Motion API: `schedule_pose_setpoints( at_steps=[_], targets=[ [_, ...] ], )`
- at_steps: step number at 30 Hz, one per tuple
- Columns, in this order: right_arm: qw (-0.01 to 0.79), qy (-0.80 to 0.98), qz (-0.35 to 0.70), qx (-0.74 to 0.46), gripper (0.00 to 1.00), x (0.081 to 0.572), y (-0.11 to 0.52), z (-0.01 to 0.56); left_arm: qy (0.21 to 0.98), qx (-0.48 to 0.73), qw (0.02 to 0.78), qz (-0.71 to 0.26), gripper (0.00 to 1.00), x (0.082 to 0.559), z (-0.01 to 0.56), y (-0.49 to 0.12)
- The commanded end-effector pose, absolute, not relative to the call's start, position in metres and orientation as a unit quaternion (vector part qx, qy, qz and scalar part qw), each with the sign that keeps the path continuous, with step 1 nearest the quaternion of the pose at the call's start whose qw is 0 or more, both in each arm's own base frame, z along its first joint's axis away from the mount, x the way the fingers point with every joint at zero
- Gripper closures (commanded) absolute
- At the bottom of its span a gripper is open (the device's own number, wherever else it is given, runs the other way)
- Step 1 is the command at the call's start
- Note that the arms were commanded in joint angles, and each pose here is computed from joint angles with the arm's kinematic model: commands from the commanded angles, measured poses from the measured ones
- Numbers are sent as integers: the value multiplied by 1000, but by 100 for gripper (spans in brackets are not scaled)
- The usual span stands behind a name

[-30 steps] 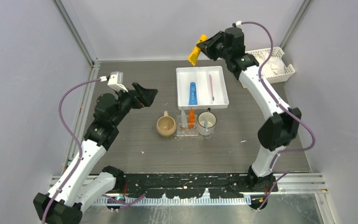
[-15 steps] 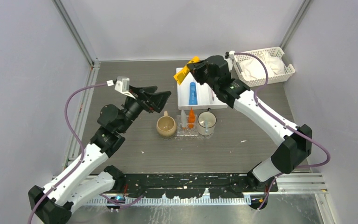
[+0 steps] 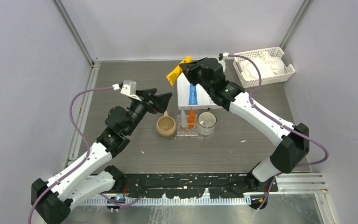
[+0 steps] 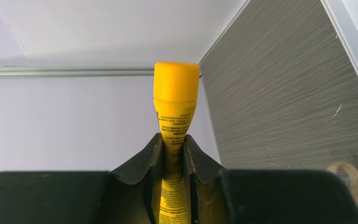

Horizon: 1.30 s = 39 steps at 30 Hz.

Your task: Prepare toiletry sets of a toothbrush and toothpaste on the tray

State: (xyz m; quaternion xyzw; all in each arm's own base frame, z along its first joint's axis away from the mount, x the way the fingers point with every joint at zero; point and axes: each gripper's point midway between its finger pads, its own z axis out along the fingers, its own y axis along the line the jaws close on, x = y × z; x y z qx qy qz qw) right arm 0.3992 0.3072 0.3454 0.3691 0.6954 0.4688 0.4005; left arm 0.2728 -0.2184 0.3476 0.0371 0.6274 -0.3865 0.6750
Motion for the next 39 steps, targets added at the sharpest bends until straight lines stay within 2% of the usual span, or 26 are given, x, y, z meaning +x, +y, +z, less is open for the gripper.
schedule_pose_setpoints(
  at_steps=[1, 7, 13, 19, 27, 32, 37, 39],
  targets=[
    [413, 652, 518, 368, 97, 392, 310, 381, 597, 23, 713, -367, 16, 282, 366, -210],
    [410, 660, 519, 356, 97, 380, 313, 377, 592, 12, 723, -356, 19, 292, 366, -209],
    [399, 663, 528, 350, 97, 374, 319, 370, 600, 14, 719, -349, 30, 302, 359, -217],
    [401, 658, 537, 344, 97, 372, 319, 379, 604, 8, 716, -350, 31, 304, 349, -218],
    [394, 662, 543, 335, 97, 367, 325, 379, 602, -1, 719, -347, 40, 308, 350, -217],
    [391, 665, 541, 335, 97, 364, 325, 374, 605, -2, 716, -349, 50, 313, 347, -221],
    [391, 665, 544, 331, 97, 362, 326, 377, 611, -6, 712, -345, 54, 318, 339, -224],
    [389, 667, 543, 329, 97, 360, 327, 376, 610, -14, 716, -340, 62, 319, 339, -220]
  ],
)
